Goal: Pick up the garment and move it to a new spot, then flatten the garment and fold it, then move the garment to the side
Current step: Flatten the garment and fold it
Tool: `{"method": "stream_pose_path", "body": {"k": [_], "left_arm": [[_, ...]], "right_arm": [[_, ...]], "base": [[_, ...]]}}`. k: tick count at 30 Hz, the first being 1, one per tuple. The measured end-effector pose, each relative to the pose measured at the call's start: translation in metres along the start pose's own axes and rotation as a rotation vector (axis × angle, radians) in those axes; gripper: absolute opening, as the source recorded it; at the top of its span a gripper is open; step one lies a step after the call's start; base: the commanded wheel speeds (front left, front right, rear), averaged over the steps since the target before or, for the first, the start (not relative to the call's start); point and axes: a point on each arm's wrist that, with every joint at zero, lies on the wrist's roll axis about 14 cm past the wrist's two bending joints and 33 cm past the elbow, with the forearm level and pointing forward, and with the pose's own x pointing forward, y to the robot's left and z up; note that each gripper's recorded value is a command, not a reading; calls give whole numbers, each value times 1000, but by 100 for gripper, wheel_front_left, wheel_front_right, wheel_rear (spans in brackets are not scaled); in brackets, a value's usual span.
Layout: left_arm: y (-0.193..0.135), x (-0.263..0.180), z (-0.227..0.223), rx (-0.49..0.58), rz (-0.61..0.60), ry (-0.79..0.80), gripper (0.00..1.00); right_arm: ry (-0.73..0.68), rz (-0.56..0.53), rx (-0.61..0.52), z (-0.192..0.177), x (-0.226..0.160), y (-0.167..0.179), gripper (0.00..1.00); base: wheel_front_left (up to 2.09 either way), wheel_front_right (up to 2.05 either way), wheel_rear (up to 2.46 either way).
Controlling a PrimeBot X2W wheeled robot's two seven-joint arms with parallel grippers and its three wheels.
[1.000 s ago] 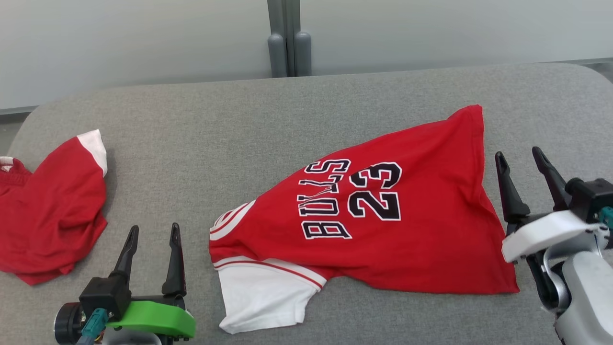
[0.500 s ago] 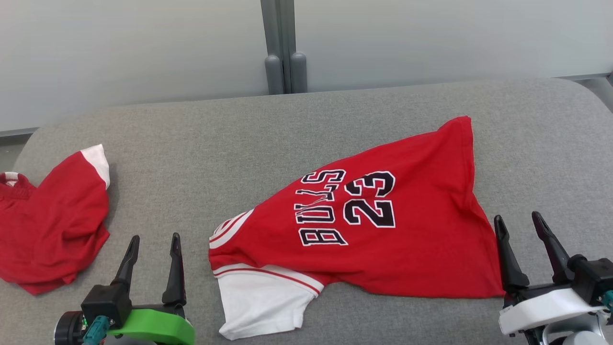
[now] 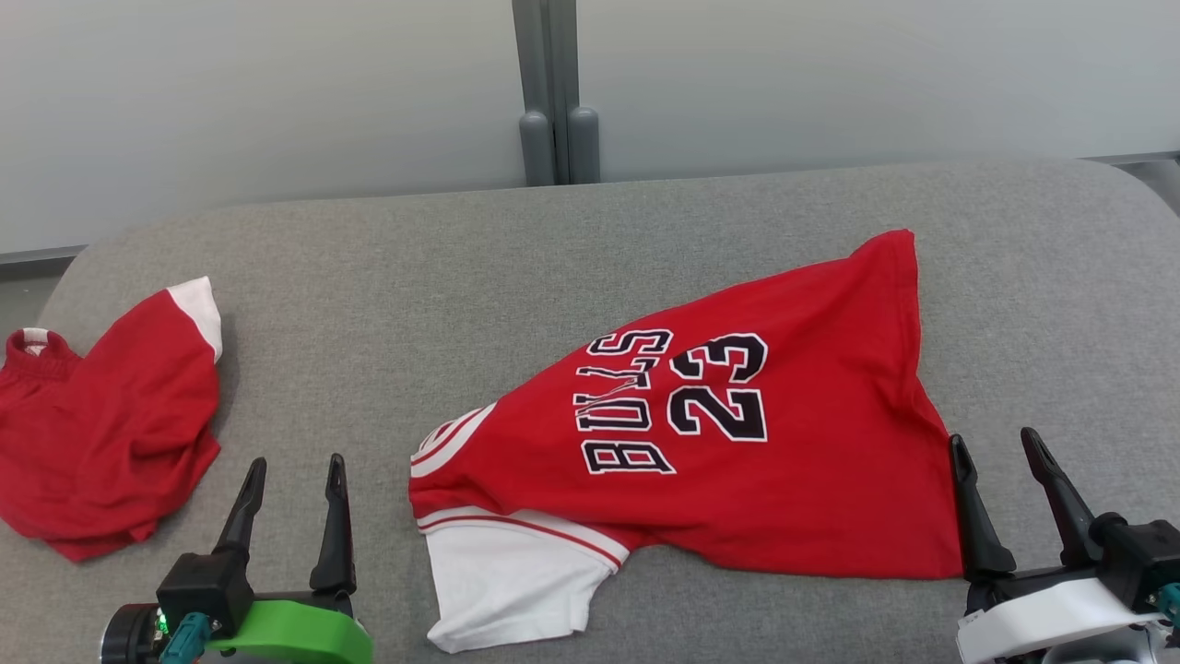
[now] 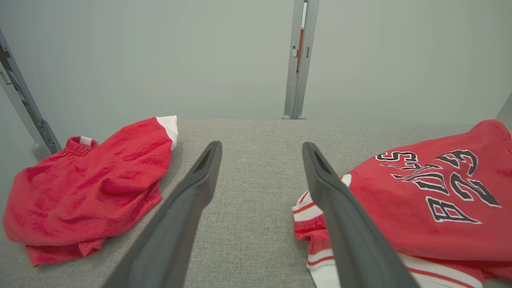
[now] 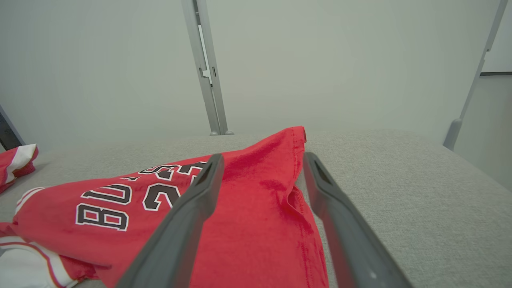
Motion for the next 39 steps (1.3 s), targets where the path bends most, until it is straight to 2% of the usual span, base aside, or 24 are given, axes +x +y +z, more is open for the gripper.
{"method": "stream_pose_path", "body": {"k": [26,32,39], "left_arm": [[3,-2,-2,2,10,6,100],[-6,-8,-23,-23,-13,74,100],[-38,-28,-69,-28,-111,226,100]], "right_arm": [[23,8,8,-8,-1,5,100],[64,-21,13,-21,-4,-3,100],[186,-69,6,-57,-15,-18,100]], "base": [[0,0,0],[0,0,0],[0,0,0]]}}
